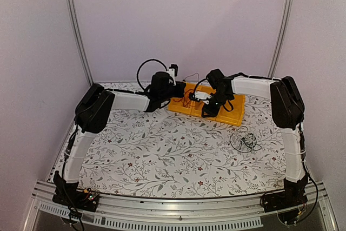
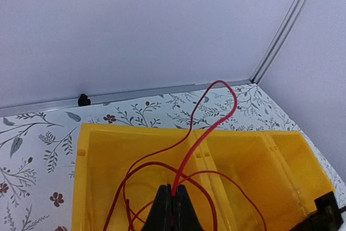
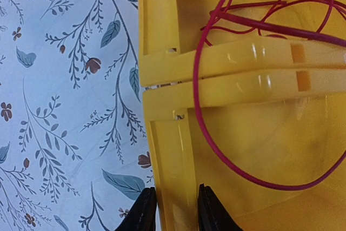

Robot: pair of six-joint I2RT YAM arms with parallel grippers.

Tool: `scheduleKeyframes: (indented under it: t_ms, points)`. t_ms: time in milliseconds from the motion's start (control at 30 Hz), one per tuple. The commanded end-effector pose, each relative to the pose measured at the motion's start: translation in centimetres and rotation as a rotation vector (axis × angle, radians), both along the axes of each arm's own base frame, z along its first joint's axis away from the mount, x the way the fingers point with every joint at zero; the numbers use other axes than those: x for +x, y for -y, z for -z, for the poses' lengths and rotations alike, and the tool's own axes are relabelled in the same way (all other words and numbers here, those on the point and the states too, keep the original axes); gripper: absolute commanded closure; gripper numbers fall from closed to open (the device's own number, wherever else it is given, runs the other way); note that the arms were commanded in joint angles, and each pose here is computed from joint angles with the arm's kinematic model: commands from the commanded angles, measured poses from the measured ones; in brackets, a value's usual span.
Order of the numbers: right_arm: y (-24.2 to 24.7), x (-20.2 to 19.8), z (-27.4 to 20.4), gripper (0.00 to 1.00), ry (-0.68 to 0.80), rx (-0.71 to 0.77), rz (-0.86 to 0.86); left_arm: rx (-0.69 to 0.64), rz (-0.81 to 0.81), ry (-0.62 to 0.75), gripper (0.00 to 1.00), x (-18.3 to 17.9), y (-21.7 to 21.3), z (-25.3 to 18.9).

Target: Untangle the cables

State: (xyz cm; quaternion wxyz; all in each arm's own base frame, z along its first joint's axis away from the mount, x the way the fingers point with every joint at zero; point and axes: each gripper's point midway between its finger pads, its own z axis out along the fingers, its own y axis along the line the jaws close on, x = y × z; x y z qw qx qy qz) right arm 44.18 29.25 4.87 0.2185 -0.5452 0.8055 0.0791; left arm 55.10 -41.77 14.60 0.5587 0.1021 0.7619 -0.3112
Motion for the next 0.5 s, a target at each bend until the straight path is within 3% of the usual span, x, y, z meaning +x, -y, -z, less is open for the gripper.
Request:
scheduleKeyframes:
  t_ms: [0, 233, 333, 467]
  points:
    - [-0.7, -0.5, -0.3, 0.71, -0.021, 0.018, -0.001, 0.128, -0.141, 0.086, 1.0, 1.8, -2.1, 0.3]
    - [-0.8, -0.5, -2.5, 0.71, 0.012, 0.044, 0.002, 0.266, -0.292, 0.158, 1.0, 1.1, -6.2, -0.6]
    - [-1.1, -0.3, -4.1, 0.71, 0.034, 0.072, 0.002, 0.323, -0.242, 0.194, 1.0, 0.6, -5.6, -0.6]
    - [-2.0, 0.2, -7.1, 0.63, 0.058, 0.144, 0.007, 0.342, -0.164, 0.22, 1.0, -0.8, -4.0, 0.2]
